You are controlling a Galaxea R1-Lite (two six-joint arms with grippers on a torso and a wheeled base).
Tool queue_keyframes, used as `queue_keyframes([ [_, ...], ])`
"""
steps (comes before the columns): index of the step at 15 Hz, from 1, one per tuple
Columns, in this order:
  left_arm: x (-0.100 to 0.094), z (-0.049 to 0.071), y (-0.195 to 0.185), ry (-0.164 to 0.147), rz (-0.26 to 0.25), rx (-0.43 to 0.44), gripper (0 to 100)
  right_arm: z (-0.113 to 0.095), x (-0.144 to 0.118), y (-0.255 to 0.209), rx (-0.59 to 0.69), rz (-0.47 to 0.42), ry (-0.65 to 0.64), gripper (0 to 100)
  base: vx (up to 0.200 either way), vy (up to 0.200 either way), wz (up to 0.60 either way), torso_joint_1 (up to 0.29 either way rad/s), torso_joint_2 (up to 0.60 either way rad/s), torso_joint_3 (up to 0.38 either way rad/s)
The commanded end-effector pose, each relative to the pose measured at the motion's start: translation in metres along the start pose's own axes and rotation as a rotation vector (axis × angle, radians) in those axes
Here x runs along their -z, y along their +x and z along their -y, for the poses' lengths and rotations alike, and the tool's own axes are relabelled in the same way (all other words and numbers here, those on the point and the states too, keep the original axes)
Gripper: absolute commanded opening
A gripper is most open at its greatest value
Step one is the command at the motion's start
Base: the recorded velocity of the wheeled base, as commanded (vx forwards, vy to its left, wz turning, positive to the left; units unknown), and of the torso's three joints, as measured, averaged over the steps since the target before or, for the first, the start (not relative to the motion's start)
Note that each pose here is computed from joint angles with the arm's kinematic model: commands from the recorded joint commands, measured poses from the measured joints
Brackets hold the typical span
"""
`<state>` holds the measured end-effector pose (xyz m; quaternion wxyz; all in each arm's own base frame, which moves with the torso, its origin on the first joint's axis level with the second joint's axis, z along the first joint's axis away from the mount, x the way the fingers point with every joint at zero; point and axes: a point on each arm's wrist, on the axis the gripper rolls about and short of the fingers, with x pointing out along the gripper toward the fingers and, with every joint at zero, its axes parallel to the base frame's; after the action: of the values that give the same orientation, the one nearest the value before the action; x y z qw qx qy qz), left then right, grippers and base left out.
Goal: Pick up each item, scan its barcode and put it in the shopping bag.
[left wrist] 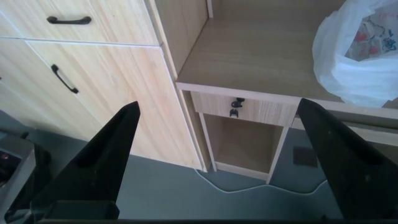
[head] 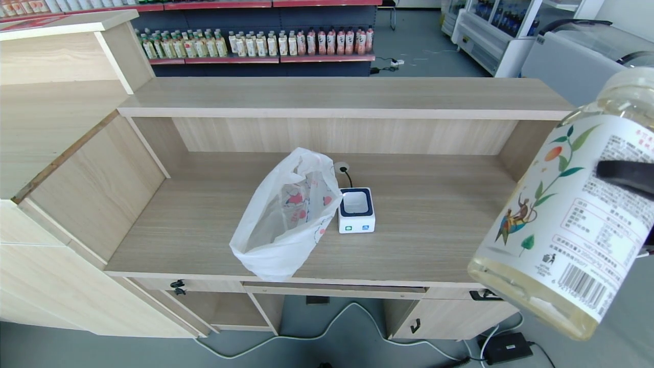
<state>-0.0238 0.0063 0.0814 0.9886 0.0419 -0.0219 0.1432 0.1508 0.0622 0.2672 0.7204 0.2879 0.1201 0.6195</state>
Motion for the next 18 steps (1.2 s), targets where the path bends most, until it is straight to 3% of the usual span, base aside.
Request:
queue_keyframes([
  [1, 0.0, 0.0, 0.0, -0.001, 0.001, 0.001, 100, -0.001, 0.001, -0.001, 0.0, 0.001, -0.007, 0, 0.0, 0.0, 0.0, 0.0, 0.0, 0.0],
  [5, 0.0, 0.0, 0.0, -0.001, 0.001, 0.0, 100, 0.01, 0.0, -0.006, 0.054, 0.021, -0.038, 0, 0.0, 0.0, 0.0, 0.0, 0.0, 0.0],
  [8, 0.0, 0.0, 0.0, -0.001, 0.001, 0.0, 100, 0.048, 0.001, -0.025, 0.222, 0.042, -0.229, 0, 0.0, 0.0, 0.0, 0.0, 0.0, 0.0],
  [10, 0.0, 0.0, 0.0, -0.001, 0.001, 0.0, 100, 0.093, 0.0, -0.059, 0.443, 0.027, -0.43, 0, 0.0, 0.0, 0.0, 0.0, 0.0, 0.0],
  [11, 0.0, 0.0, 0.0, -0.001, 0.001, 0.0, 100, 0.104, 0.0, -0.072, 0.547, 0.009, -0.501, 0, 0.0, 0.0, 0.0, 0.0, 0.0, 0.0],
  [13, 0.0, 0.0, 0.0, 0.0, 0.001, 0.001, 100, 0.129, -0.01, -0.106, 0.911, -0.038, -0.644, 0, 0.0, 0.0, 0.0, 0.0, 0.0, 0.0],
  [14, 0.0, 0.0, 0.0, -0.001, 0.001, 0.0, 100, 0.134, -0.016, -0.118, 1.024, -0.04, -0.648, 0, 0.0, 0.0, 0.0, 0.0, 0.0, 0.0],
  [16, 0.0, 0.0, 0.0, 0.0, 0.001, 0.001, 100, 0.136, -0.022, -0.131, 1.095, -0.031, -0.672, 0, 0.0, 0.0, 0.0, 0.0, 0.0, 0.0],
  [17, 0.0, 0.0, 0.0, -0.001, 0.001, 0.001, 100, 0.136, -0.021, -0.133, 1.127, -0.053, -0.715, 0, 0.0, 0.0, 0.0, 0.0, 0.0, 0.0],
  [18, 0.0, 0.0, 0.0, 0.0, 0.001, 0.0, 100, 0.138, -0.014, -0.14, 1.273, -0.143, -0.804, 0, 0.0, 0.0, 0.0, 0.0, 0.0, 0.0],
])
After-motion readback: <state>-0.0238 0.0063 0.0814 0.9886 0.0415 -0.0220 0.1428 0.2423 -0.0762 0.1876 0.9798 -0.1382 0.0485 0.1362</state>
